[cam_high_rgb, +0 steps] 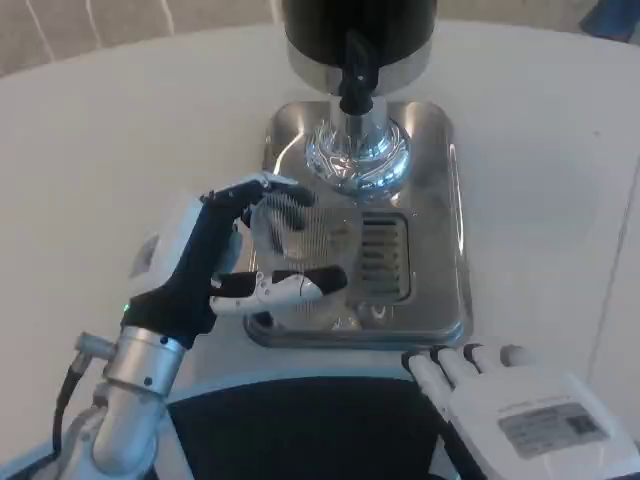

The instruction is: Grasp the cup under the faucet to collect the drink, then remove the cup.

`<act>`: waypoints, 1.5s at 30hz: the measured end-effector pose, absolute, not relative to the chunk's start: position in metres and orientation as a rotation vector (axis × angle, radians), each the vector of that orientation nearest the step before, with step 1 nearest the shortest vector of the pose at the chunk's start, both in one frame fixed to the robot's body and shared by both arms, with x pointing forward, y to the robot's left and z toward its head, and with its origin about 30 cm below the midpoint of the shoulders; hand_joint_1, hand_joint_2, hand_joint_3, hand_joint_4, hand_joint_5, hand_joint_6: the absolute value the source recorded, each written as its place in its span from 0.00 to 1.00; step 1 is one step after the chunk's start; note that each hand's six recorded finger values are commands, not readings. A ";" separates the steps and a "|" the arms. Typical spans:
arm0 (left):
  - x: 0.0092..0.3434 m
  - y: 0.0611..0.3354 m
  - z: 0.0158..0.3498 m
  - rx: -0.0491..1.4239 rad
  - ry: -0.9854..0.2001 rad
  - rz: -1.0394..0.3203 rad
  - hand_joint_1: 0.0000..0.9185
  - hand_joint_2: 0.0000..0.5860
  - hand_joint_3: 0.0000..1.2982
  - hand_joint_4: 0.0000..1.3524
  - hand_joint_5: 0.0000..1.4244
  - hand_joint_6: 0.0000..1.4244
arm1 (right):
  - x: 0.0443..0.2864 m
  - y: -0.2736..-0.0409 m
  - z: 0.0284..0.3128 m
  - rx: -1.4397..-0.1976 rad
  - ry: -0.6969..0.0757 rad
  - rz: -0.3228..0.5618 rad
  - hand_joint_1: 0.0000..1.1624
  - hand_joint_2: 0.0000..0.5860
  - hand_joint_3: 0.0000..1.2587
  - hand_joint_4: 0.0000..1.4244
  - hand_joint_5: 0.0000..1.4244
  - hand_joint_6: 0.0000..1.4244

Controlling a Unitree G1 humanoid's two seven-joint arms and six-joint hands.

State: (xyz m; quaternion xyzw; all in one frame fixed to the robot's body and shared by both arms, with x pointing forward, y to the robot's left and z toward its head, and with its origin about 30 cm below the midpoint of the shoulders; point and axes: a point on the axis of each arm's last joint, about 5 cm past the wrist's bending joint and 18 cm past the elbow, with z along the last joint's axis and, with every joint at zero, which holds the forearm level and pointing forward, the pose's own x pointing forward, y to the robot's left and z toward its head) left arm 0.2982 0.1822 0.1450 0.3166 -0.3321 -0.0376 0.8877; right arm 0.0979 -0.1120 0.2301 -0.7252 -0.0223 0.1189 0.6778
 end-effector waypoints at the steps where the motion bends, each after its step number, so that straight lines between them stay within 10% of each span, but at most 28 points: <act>1: 0.301 0.180 0.146 0.655 -0.691 -0.076 0.62 0.04 0.76 0.89 0.96 1.00 | 0.098 -0.112 0.230 -1.630 -0.046 0.271 0.50 0.74 0.00 0.00 0.00 0.00; 24: 0.330 0.138 0.156 0.627 -0.612 -0.035 0.62 0.03 0.76 0.88 0.95 1.00 | 0.100 -0.115 0.233 -1.605 0.001 0.286 0.50 0.74 0.00 0.00 0.00 0.00; 36: 0.334 0.129 0.159 0.666 -0.615 -0.024 0.33 0.12 0.44 0.43 0.65 0.87 | 0.100 -0.116 0.232 -1.592 0.010 0.281 0.50 0.74 0.00 0.00 0.00 0.00; 45: 0.334 0.135 0.155 0.736 -0.589 -0.031 0.21 0.10 0.28 0.19 0.36 0.54 | 0.103 -0.116 0.233 -1.572 -0.004 0.285 0.50 0.75 0.00 0.00 0.00 0.00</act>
